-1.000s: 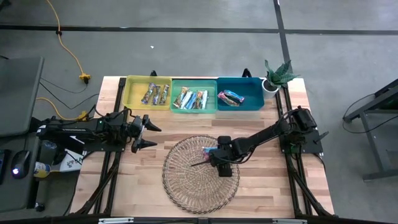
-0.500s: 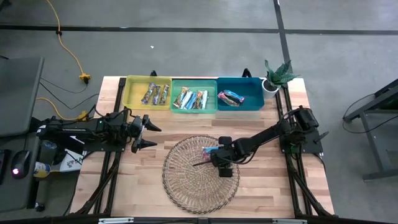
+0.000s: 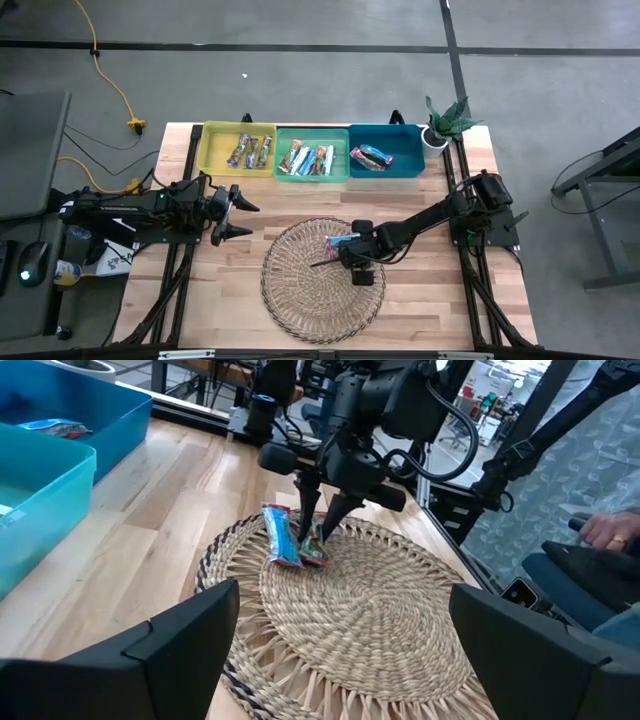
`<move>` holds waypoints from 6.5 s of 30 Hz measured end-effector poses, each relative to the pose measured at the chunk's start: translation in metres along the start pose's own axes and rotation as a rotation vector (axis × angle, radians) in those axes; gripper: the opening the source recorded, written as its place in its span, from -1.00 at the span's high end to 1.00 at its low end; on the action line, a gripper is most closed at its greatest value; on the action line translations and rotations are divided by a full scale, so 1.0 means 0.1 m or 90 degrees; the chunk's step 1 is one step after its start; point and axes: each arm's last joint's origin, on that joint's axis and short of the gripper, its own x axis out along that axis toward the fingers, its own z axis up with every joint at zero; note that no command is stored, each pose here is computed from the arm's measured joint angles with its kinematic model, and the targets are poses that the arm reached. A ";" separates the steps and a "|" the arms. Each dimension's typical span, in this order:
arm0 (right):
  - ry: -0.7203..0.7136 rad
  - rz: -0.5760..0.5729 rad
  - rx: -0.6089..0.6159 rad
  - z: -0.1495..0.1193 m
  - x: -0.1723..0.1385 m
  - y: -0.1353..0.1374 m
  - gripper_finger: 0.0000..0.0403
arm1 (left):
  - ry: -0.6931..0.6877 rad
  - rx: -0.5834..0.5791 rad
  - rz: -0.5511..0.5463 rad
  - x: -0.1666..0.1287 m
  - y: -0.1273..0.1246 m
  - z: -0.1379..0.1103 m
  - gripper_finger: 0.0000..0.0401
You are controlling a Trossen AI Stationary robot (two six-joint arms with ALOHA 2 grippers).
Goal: Pick and place Granola Bars by type
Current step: Put the red granola bar into the blue bin
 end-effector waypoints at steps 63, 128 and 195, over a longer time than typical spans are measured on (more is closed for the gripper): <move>-0.843 -0.212 0.116 0.63 -2.57 -0.92 0.60 | -0.001 0.000 0.003 0.00 0.00 0.00 -0.79; -0.342 -0.205 0.613 -0.59 -0.91 -2.71 0.34 | 0.001 -0.001 0.003 0.00 0.00 0.00 -0.79; 0.065 0.073 -0.058 0.70 -0.59 -0.54 -0.21 | 0.009 -0.002 0.006 0.00 0.01 -0.01 -0.79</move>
